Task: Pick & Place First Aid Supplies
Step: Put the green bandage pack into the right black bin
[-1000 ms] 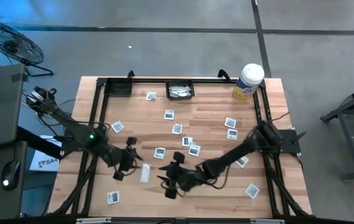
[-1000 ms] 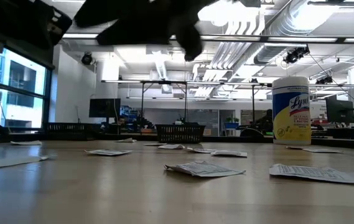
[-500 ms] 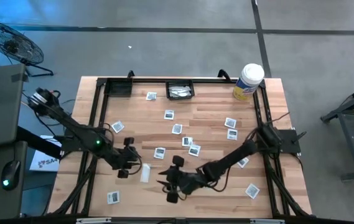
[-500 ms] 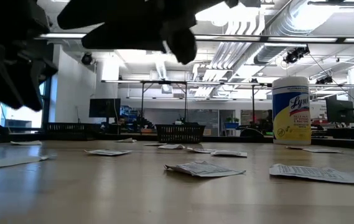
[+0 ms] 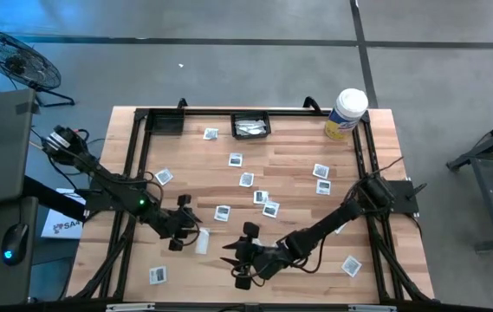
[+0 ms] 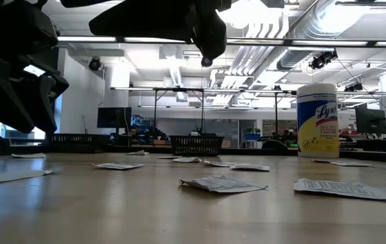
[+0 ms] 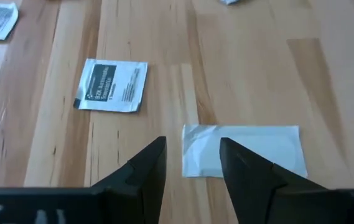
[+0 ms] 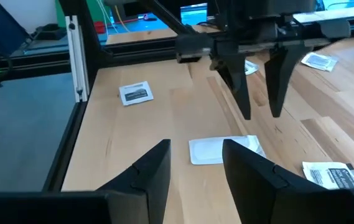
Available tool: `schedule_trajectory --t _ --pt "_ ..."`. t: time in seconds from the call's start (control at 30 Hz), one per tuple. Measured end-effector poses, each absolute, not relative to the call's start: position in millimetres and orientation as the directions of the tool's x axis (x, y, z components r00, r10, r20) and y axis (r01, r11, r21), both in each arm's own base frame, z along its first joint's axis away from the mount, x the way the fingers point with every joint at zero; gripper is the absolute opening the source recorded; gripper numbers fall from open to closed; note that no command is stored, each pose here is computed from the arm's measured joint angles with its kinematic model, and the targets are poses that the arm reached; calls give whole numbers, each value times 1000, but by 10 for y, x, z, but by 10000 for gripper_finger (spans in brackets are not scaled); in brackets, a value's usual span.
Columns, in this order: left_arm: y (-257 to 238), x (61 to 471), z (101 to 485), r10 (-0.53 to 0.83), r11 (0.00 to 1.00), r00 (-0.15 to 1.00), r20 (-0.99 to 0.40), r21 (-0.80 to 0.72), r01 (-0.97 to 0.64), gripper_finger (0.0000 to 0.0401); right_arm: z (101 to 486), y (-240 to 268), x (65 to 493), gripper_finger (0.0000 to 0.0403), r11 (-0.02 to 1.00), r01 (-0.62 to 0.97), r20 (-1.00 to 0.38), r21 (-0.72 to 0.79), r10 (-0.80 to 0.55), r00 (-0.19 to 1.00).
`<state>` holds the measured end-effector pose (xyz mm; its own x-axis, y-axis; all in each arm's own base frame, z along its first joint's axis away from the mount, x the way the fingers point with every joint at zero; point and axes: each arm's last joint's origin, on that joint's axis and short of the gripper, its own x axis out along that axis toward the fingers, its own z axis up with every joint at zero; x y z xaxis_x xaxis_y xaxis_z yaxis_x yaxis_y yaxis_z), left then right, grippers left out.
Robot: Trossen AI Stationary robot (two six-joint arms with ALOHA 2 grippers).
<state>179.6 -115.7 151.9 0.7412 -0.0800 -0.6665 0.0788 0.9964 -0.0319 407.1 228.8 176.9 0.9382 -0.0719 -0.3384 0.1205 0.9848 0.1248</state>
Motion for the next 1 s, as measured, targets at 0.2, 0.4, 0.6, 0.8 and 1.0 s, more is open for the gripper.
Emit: schedule_trajectory --t 0.2,0.4,0.6,0.8,1.0 --pt "-1173 1793 1609 -139 990 733 -666 -80 114 151 1765 2278 4075 139 982 128 -342 137 -75 937" --pt "-1132 1786 1927 -20 998 742 -670 26 50 205 1767 2269 4081 139 983 129 -340 134 -77 937" --pt "-1131 1773 1973 -36 997 734 -678 28 74 250 1770 2254 4091 139 982 132 -338 137 -79 938" --pt "-1081 1689 1693 -14 1000 730 -683 -4 16 252 1766 2257 4090 139 983 120 -343 141 -65 937" --pt "-1055 1598 1478 -48 999 761 -647 -32 36 252 1763 2257 4088 139 983 120 -346 139 -66 936"
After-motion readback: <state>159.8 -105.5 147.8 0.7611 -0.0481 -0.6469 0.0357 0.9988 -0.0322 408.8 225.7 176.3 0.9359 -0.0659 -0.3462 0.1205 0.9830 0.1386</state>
